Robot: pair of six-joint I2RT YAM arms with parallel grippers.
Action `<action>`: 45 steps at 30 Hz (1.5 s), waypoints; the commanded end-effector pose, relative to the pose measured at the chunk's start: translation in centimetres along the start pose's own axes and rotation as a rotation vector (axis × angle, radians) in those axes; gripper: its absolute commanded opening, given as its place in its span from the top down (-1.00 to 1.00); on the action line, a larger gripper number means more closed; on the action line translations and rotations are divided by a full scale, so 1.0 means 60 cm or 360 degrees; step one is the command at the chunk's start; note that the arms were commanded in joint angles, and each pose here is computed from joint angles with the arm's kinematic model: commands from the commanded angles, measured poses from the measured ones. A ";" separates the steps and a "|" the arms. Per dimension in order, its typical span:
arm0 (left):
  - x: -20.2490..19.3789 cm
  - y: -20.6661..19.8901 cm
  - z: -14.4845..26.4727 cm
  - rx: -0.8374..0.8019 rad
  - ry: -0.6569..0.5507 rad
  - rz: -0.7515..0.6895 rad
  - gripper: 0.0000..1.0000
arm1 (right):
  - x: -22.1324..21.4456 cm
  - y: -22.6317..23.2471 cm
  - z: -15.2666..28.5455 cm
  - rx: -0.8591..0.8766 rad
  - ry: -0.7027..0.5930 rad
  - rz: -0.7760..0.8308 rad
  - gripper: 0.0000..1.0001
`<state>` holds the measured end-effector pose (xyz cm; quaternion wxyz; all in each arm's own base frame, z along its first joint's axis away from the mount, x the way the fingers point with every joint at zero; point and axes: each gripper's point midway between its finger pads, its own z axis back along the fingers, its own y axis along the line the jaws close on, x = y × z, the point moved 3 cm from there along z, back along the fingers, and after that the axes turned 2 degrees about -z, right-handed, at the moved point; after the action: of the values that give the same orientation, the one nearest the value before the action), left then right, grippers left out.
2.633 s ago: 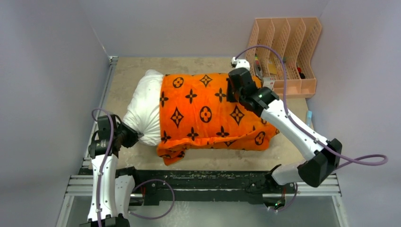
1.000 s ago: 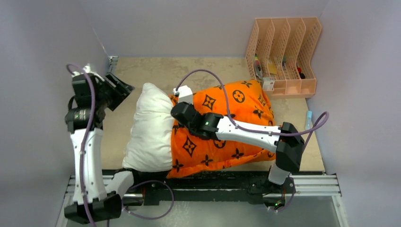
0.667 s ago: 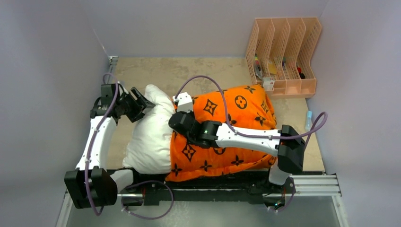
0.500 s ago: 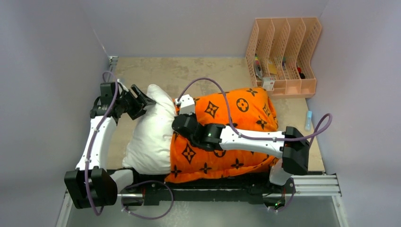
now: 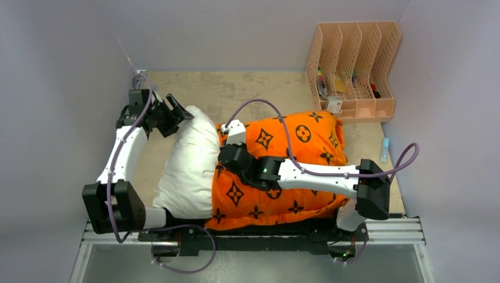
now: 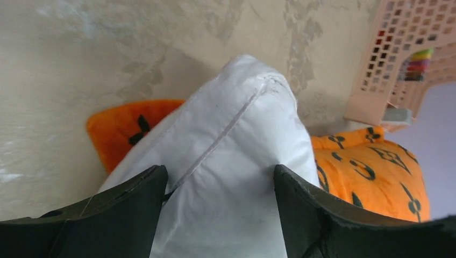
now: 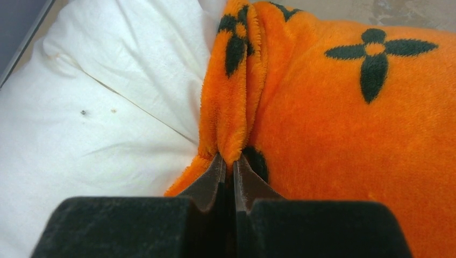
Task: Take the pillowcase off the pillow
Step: Remove the pillow from the pillowcase.
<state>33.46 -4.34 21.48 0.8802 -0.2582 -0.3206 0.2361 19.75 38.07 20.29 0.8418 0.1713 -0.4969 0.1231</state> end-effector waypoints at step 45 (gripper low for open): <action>-0.206 0.015 0.110 -0.0200 0.0025 -0.0229 1.00 | 0.189 -0.199 0.035 -0.0536 0.0192 0.0151 1.00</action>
<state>23.07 -8.91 21.97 0.8450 -0.3137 -0.4045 0.1547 25.01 34.64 28.18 0.8795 0.0921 -0.4412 0.1526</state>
